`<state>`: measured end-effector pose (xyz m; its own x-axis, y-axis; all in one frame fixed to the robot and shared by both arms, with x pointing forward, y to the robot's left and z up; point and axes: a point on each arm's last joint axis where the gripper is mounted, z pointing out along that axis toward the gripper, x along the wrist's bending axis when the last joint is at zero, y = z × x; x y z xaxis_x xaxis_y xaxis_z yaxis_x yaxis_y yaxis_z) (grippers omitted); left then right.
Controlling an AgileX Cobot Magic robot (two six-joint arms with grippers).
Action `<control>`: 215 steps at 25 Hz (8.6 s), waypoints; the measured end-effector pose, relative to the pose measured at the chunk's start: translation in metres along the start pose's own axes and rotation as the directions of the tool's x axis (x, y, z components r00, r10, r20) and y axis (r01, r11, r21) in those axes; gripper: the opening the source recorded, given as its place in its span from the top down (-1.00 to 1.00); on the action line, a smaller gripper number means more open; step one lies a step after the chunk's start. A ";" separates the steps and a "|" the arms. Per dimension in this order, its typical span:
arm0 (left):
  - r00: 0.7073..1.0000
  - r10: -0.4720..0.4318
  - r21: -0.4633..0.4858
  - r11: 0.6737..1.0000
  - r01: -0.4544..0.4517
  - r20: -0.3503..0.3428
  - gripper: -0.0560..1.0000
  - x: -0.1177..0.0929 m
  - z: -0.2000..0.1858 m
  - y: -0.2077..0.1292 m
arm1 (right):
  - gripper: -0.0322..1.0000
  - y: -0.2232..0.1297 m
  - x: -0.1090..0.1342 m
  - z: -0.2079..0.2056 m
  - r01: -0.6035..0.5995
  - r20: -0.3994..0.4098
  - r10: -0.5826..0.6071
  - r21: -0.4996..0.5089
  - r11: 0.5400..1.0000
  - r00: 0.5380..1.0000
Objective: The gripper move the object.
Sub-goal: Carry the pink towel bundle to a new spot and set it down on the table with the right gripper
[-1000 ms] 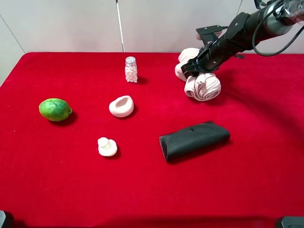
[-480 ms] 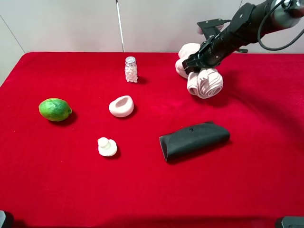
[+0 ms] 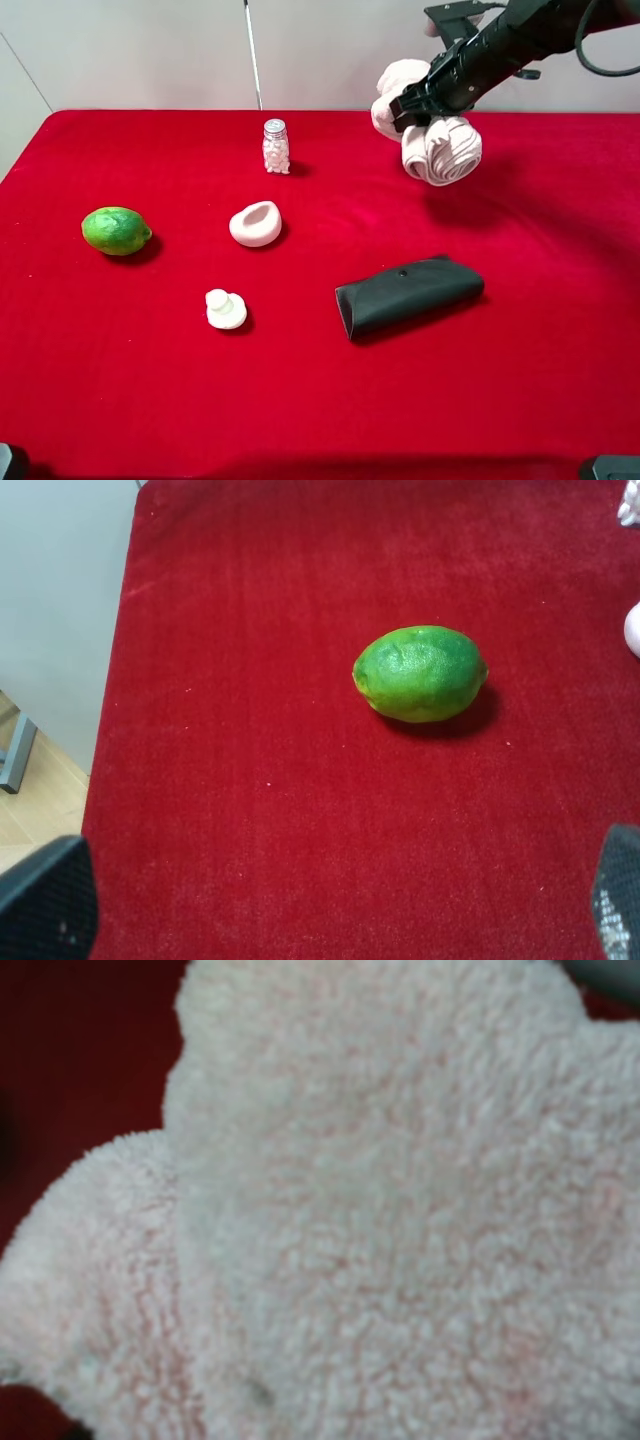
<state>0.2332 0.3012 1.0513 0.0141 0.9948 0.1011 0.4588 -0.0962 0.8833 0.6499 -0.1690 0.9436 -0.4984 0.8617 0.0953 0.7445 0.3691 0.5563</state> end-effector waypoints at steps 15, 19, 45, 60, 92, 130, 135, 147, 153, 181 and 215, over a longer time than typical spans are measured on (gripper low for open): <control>1.000 0.000 0.000 1.000 0.000 0.000 -0.95 0.000 0.000 0.000 | 0.15 0.022 0.068 -0.048 0.156 -0.090 -0.161 -0.057 0.986 0.983; 1.000 0.000 0.000 1.000 0.000 0.000 -0.95 0.000 0.000 0.000 | 0.15 0.024 0.097 -0.050 0.202 -0.148 -0.205 -0.040 0.979 0.967; 1.000 0.000 0.000 1.000 0.000 0.000 -0.95 0.000 0.000 0.000 | 0.15 0.015 0.265 -0.079 0.524 -0.349 -0.528 -0.117 0.844 0.774; 1.000 0.000 0.000 1.000 0.000 0.000 -0.95 0.000 0.000 0.000 | 0.15 -0.011 0.342 -0.096 0.620 -0.346 -0.679 -0.278 0.734 0.648; 1.000 0.005 0.001 1.000 -0.005 -0.010 -0.95 0.001 0.000 0.000 | 0.15 -0.011 0.443 -0.048 0.698 -0.480 -0.730 -0.290 0.655 0.486; 1.000 0.005 0.001 1.000 -0.005 -0.010 -0.95 0.001 0.000 0.000 | 0.15 -0.048 0.452 0.042 0.681 -0.518 -0.682 -0.234 0.694 0.517; 1.000 0.005 0.001 1.000 -0.005 -0.010 -0.95 0.001 0.000 0.000 | 0.15 -0.057 0.451 0.056 0.688 -0.528 -0.672 -0.208 0.695 0.520; 1.000 0.005 0.001 1.000 -0.005 -0.010 -0.95 0.001 0.000 0.000 | 0.15 -0.060 0.451 0.063 0.680 -0.523 -0.669 -0.211 0.702 0.528; 1.000 0.005 0.001 1.000 -0.005 -0.010 -0.95 0.001 0.000 0.000 | 0.15 -0.059 0.451 0.064 0.679 -0.517 -0.673 -0.219 0.701 0.528; 1.000 0.005 0.001 1.000 -0.005 -0.010 -0.95 0.001 0.000 0.000 | 0.15 -0.078 0.448 0.093 0.685 -0.530 -0.651 -0.168 0.708 0.543; 1.000 0.005 0.001 1.000 -0.005 -0.010 -0.95 0.001 0.000 0.000 | -0.41 -0.080 0.444 0.089 0.707 -0.561 -0.636 -0.121 0.696 0.530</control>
<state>0.2331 0.3021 1.0513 0.0079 0.9939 0.1104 0.4598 -0.1016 0.8822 0.4083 0.2154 0.8676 -0.9868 0.0269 0.1596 0.1122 0.8244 0.5548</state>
